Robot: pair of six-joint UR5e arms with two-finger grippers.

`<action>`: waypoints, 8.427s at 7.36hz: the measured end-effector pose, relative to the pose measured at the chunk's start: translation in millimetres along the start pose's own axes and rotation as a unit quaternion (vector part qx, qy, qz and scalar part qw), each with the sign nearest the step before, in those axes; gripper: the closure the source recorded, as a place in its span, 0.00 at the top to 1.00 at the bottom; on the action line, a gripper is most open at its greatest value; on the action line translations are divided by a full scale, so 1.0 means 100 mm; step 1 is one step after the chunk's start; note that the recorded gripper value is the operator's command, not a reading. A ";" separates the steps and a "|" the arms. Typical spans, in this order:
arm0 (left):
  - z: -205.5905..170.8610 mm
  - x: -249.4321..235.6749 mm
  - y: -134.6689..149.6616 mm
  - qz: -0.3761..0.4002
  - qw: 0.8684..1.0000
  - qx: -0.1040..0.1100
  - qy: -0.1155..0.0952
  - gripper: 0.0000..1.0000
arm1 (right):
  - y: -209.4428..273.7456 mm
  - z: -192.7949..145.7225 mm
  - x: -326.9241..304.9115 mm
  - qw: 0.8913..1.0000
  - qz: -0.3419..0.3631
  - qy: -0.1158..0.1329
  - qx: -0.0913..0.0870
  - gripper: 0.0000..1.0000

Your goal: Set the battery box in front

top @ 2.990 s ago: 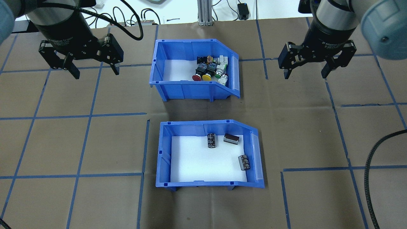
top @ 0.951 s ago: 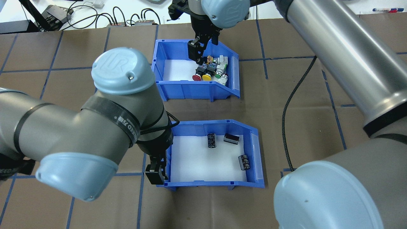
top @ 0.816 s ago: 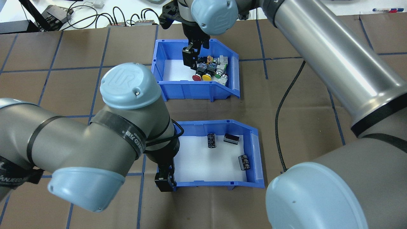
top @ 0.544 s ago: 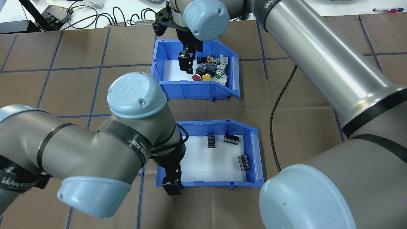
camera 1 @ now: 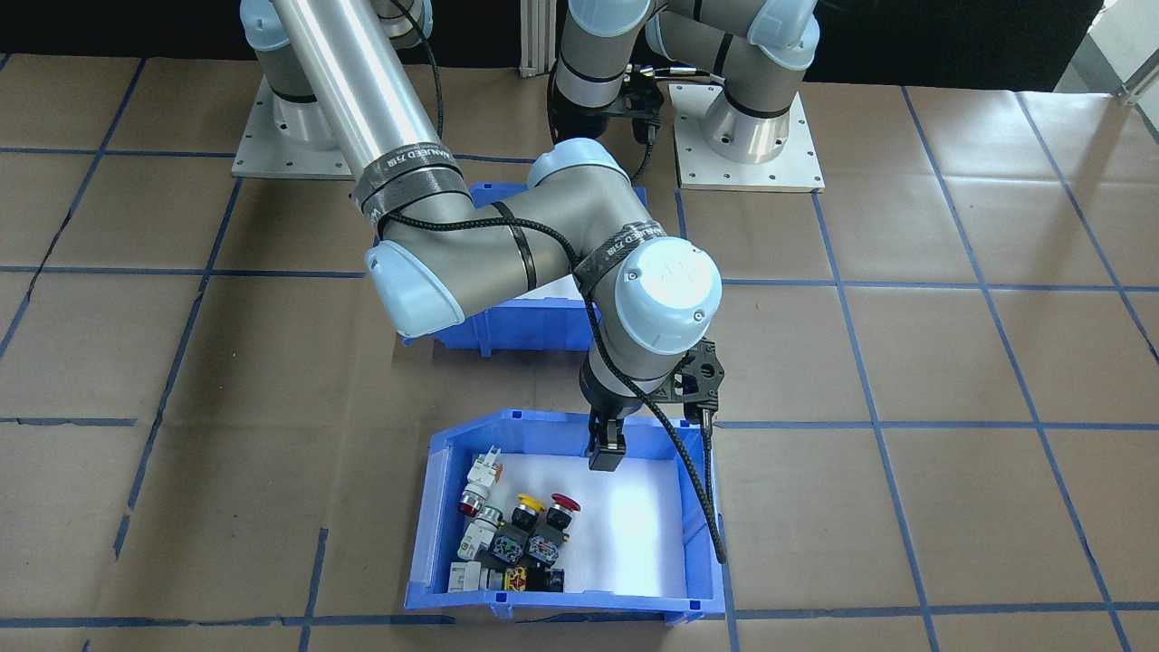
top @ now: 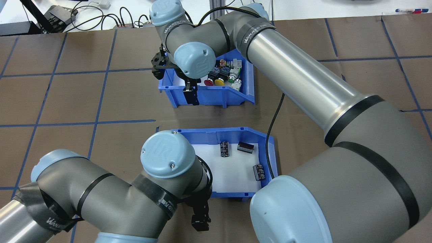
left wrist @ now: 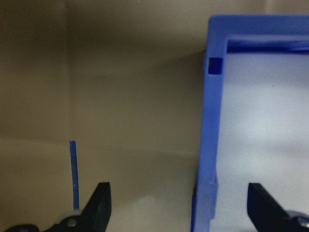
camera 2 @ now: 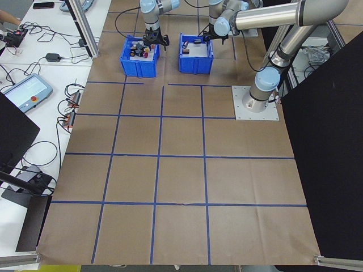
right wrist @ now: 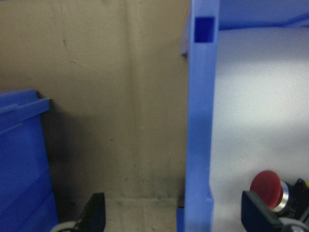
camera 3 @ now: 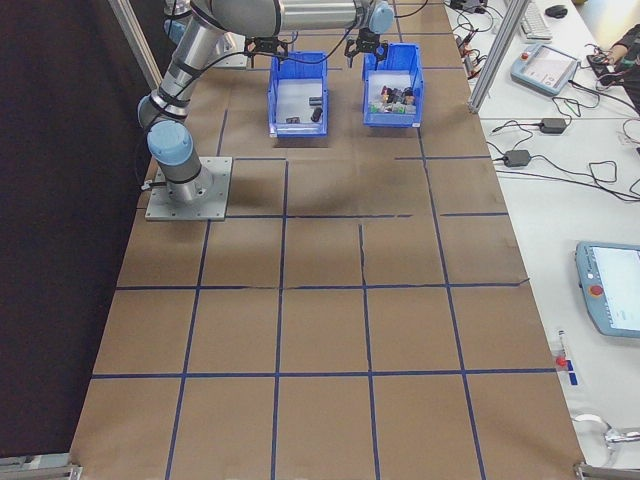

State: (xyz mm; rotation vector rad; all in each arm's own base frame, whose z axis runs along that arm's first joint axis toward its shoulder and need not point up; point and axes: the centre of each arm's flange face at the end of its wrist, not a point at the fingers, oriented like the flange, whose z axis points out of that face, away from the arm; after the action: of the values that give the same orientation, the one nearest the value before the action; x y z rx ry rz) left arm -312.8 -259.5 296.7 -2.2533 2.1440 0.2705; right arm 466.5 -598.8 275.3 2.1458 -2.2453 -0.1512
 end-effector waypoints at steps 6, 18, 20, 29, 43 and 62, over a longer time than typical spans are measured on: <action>0.22 0.12 0.04 -0.009 1.000 -0.006 0.012 0.79 | -0.03 0.11 0.02 0.999 0.012 0.045 0.025 0.08; -0.13 1.23 -0.67 0.037 0.996 -0.002 0.086 0.00 | 2.44 -0.93 0.56 0.997 0.004 0.075 -0.032 0.00; -0.32 1.85 -0.61 0.035 0.994 -0.004 0.100 0.00 | 3.23 -0.94 0.31 0.998 -0.011 0.062 -0.030 0.00; -0.23 3.74 0.47 0.046 0.989 -0.053 0.132 0.99 | 4.55 -0.53 -1.16 0.997 -0.011 0.064 0.031 0.00; -2.31 1.98 -1.52 0.737 0.670 0.085 -0.014 1.00 | 2.44 -0.05 -2.91 0.997 -0.009 0.063 0.042 0.00; -2.20 1.72 -1.53 0.745 0.658 0.107 0.004 1.00 | 1.59 -0.42 -2.56 0.993 0.065 0.089 0.034 1.00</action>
State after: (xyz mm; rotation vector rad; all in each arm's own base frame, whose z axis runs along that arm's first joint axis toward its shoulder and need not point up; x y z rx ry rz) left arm -128.6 -450.2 473.4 0.1155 3.1067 -0.0369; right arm 324.3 -338.6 343.5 1.9483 -2.3069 0.1150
